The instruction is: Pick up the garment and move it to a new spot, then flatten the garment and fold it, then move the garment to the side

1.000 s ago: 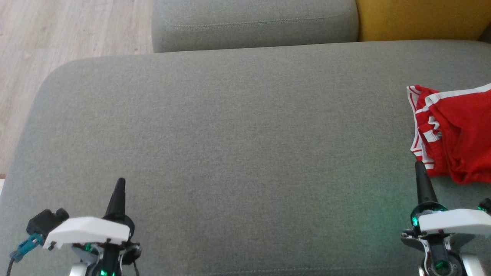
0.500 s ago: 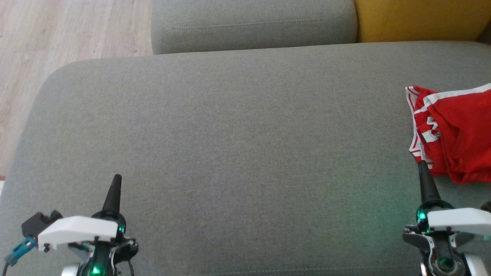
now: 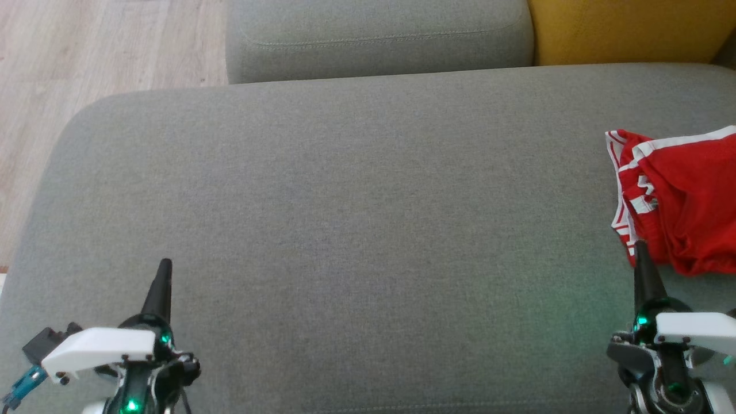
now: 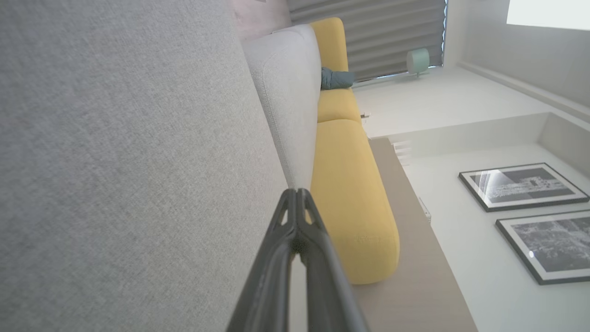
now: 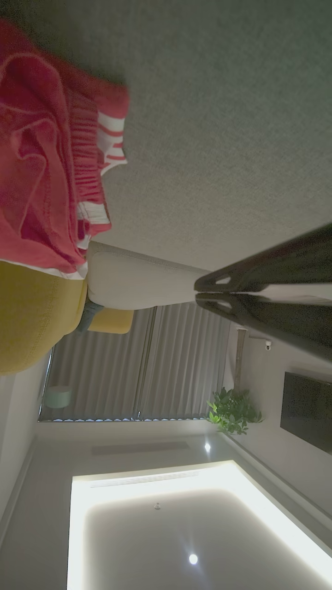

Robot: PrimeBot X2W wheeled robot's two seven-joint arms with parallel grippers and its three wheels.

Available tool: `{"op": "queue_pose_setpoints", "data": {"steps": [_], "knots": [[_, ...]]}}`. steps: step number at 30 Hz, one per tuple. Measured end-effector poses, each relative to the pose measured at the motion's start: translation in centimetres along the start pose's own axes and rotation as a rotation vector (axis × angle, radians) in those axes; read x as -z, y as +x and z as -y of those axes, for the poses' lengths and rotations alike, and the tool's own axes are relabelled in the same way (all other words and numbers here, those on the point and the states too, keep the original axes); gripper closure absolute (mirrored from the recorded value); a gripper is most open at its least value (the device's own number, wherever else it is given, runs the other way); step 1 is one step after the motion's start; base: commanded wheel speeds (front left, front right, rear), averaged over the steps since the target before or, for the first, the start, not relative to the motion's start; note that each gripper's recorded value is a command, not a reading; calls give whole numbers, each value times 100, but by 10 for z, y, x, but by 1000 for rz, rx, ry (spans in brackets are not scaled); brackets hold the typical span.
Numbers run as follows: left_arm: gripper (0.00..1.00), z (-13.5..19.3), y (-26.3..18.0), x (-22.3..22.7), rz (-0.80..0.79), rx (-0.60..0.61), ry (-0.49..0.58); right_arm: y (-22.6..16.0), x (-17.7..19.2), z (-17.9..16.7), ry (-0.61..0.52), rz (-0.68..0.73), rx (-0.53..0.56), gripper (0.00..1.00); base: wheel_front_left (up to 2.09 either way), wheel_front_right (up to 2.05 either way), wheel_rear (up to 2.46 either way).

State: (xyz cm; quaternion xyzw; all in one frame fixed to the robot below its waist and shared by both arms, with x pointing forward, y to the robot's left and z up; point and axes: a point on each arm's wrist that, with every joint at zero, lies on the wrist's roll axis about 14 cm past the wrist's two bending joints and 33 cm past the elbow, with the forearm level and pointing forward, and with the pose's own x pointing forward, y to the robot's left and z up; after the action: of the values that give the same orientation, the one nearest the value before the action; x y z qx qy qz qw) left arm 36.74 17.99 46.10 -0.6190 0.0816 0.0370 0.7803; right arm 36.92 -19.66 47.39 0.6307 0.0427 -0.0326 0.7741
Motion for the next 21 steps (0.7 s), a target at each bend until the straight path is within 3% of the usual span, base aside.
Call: {"op": "queue_pose_setpoints", "data": {"steps": [21], "knots": [[100,13,2,-11,20,74,-228,4,-8,-4,219,33,-20,100,0,0,0]]}}
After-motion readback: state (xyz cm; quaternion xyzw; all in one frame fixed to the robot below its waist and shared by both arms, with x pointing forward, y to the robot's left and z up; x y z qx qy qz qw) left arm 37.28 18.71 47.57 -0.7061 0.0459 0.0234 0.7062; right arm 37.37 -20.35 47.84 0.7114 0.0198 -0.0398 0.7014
